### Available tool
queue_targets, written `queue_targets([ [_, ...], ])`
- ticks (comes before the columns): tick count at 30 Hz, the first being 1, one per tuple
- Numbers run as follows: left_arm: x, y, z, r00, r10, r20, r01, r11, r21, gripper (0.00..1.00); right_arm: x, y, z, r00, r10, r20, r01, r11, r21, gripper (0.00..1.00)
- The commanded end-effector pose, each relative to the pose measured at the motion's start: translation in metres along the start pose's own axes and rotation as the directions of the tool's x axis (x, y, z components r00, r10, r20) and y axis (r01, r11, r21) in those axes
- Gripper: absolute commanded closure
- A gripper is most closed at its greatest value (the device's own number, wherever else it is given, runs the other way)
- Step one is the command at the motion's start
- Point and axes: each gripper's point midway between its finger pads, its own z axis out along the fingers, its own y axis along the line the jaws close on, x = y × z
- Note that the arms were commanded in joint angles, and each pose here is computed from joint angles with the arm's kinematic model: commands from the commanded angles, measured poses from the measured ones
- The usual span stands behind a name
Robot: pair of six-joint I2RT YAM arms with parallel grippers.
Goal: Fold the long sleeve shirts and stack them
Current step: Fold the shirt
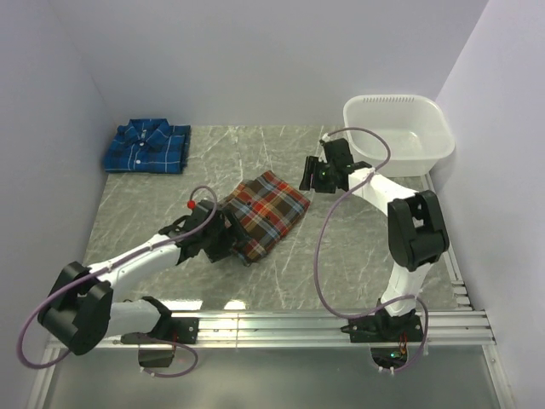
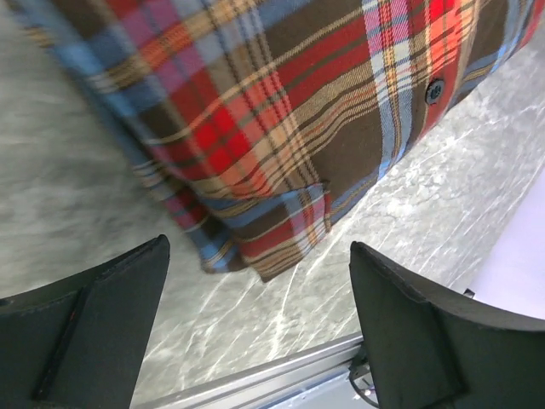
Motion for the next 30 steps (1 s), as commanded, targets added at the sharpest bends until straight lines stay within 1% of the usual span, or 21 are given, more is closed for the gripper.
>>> queue_targets([
  [1, -0.008, -0.033, 0.009, 0.999, -0.035, 0.027, 0.033, 0.997, 0.073, 0.08, -0.020, 0.008, 0.007, 0.999, -0.037, 0.034, 0.038, 0.999, -0.039, 0.36],
  [6, 0.003, -0.034, 0.028, 1.000, -0.013, -0.022, 0.014, 0.999, 0.047, 0.14, -0.005, 0.003, 0.024, 1.000, -0.017, -0.006, 0.016, 0.999, -0.041, 0.38],
  [8, 0.009, -0.023, 0.038, 0.999, -0.001, -0.048, 0.000, 1.000, -0.005, 0.18, 0.004, -0.001, 0.029, 1.000, -0.008, -0.020, 0.008, 0.999, -0.042, 0.39],
  [9, 0.010, -0.022, 0.040, 0.998, 0.002, -0.055, -0.003, 1.000, -0.015, 0.19, 0.009, 0.000, 0.030, 0.999, -0.004, -0.032, 0.003, 0.999, -0.052, 0.41],
  [10, 0.012, -0.016, 0.044, 0.998, 0.008, -0.068, -0.010, 0.999, -0.039, 0.26, 0.016, -0.002, 0.031, 0.999, -0.001, -0.049, -0.001, 0.999, -0.052, 0.42],
  [11, 0.013, -0.015, 0.045, 0.998, 0.013, -0.069, -0.016, 0.999, -0.045, 0.28, 0.020, -0.001, 0.030, 0.998, -0.001, -0.056, -0.003, 0.998, -0.059, 0.43],
  [13, 0.010, -0.011, 0.047, 0.998, 0.033, -0.055, -0.037, 0.997, -0.061, 0.34, 0.035, -0.002, 0.028, 0.996, 0.014, -0.084, -0.021, 0.997, -0.073, 0.50],
  [14, 0.005, -0.006, 0.047, 0.998, 0.039, -0.045, -0.042, 0.996, -0.081, 0.35, 0.038, 0.001, 0.023, 0.996, 0.030, -0.086, -0.037, 0.996, -0.082, 0.52],
  [15, -0.002, -0.005, 0.047, 0.998, 0.065, -0.023, -0.067, 0.993, -0.093, 0.36, 0.051, 0.001, 0.021, 0.993, 0.043, -0.111, -0.054, 0.994, -0.096, 0.57],
  [16, -0.006, -0.002, 0.048, 0.997, 0.077, -0.019, -0.078, 0.991, -0.104, 0.44, 0.057, 0.004, 0.018, 0.991, 0.053, -0.121, -0.066, 0.992, -0.108, 0.60],
  [17, -0.017, 0.003, 0.047, 0.997, 0.072, -0.005, -0.072, 0.991, -0.117, 0.49, 0.059, 0.009, 0.012, 0.990, 0.078, -0.119, -0.092, 0.988, -0.122, 0.62],
  [18, -0.024, 0.004, 0.047, 0.997, 0.081, 0.007, -0.080, 0.990, -0.118, 0.53, 0.075, 0.007, 0.010, 0.985, 0.094, -0.146, -0.112, 0.986, -0.121, 0.66],
  [19, -0.031, 0.008, 0.047, 0.994, 0.109, 0.007, -0.108, 0.987, -0.120, 0.60, 0.081, 0.017, 0.007, 0.984, 0.092, -0.153, -0.117, 0.980, -0.163, 0.68],
  [20, -0.045, 0.013, 0.047, 0.995, 0.096, 0.025, -0.092, 0.988, -0.127, 0.64, 0.084, 0.024, 0.001, 0.981, 0.116, -0.154, -0.144, 0.972, -0.184, 0.69],
  [21, -0.051, 0.016, 0.049, 0.993, 0.117, 0.018, -0.114, 0.985, -0.129, 0.74, 0.097, 0.028, 0.000, 0.977, 0.125, -0.170, -0.159, 0.967, -0.201, 0.70],
  [23, -0.068, 0.024, 0.050, 0.994, 0.111, 0.022, -0.107, 0.984, -0.141, 0.82, 0.109, 0.049, -0.010, 0.970, 0.153, -0.187, -0.197, 0.950, -0.244, 0.72],
  [24, -0.075, 0.024, 0.049, 0.992, 0.128, 0.019, -0.124, 0.982, -0.145, 0.86, 0.121, 0.050, -0.012, 0.965, 0.167, -0.200, -0.215, 0.945, -0.247, 0.74],
  [26, -0.087, 0.033, 0.052, 0.993, 0.117, 0.013, -0.113, 0.979, -0.170, 0.88, 0.118, 0.068, -0.019, 0.964, 0.202, -0.171, -0.245, 0.926, -0.287, 0.75],
  [27, -0.094, 0.032, 0.052, 0.993, 0.120, 0.017, -0.115, 0.978, -0.173, 0.88, 0.128, 0.075, -0.022, 0.964, 0.197, -0.180, -0.245, 0.923, -0.296, 0.74],
  [29, -0.102, 0.035, 0.051, 0.994, 0.108, 0.014, -0.104, 0.980, -0.168, 0.84, 0.124, 0.086, -0.029, 0.967, 0.207, -0.150, -0.245, 0.916, -0.316, 0.72],
  [30, -0.107, 0.032, 0.048, 0.994, 0.111, 0.022, -0.106, 0.981, -0.165, 0.82, 0.125, 0.084, -0.030, 0.968, 0.212, -0.135, -0.244, 0.921, -0.305, 0.68],
])
